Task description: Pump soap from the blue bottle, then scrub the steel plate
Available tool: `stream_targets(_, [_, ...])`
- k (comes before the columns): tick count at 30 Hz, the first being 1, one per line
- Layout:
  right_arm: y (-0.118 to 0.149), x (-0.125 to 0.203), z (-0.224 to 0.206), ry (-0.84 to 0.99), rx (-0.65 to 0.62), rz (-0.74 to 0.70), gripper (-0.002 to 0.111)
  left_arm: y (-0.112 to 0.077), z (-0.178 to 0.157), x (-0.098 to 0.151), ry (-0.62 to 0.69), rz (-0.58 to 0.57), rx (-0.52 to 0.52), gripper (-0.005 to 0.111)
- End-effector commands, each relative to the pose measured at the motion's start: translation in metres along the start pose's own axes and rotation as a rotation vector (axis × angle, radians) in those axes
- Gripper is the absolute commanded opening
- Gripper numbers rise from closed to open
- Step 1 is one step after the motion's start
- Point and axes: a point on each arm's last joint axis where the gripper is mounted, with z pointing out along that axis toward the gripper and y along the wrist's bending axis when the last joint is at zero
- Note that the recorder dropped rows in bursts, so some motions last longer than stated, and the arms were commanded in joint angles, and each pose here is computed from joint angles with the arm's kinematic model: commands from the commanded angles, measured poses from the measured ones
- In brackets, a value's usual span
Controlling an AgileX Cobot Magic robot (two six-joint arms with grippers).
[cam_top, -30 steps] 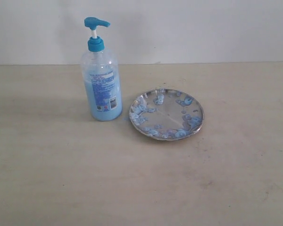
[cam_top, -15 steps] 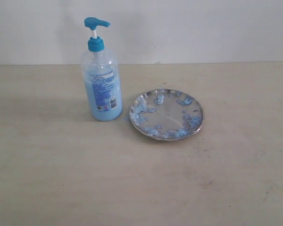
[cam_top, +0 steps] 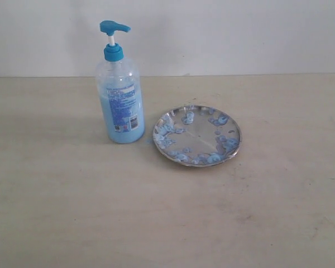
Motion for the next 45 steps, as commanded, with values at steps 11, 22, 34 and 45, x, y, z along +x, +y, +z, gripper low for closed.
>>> stream_targets(11, [-0.0005, -0.0004, -0.0003, -0.008, 0.006, -0.006, 0.000, 0.0008, -0.0004, -0.0049, -0.052, 0.083, -0.012, 0.004])
stream_targets(22, [-0.0005, -0.0004, -0.0003, -0.008, 0.006, -0.006, 0.000, 0.0008, -0.0004, -0.0049, -0.052, 0.083, -0.012, 0.004])
stream_targets(34, [-0.0005, -0.0004, -0.0003, -0.008, 0.006, -0.006, 0.000, 0.0008, -0.0004, -0.0049, -0.052, 0.083, -0.012, 0.004])
stream_targets(45, [-0.0005, -0.0004, -0.0003, -0.008, 0.006, -0.005, 0.000, 0.0008, -0.0004, -0.0049, -0.052, 0.083, -0.012, 0.004])
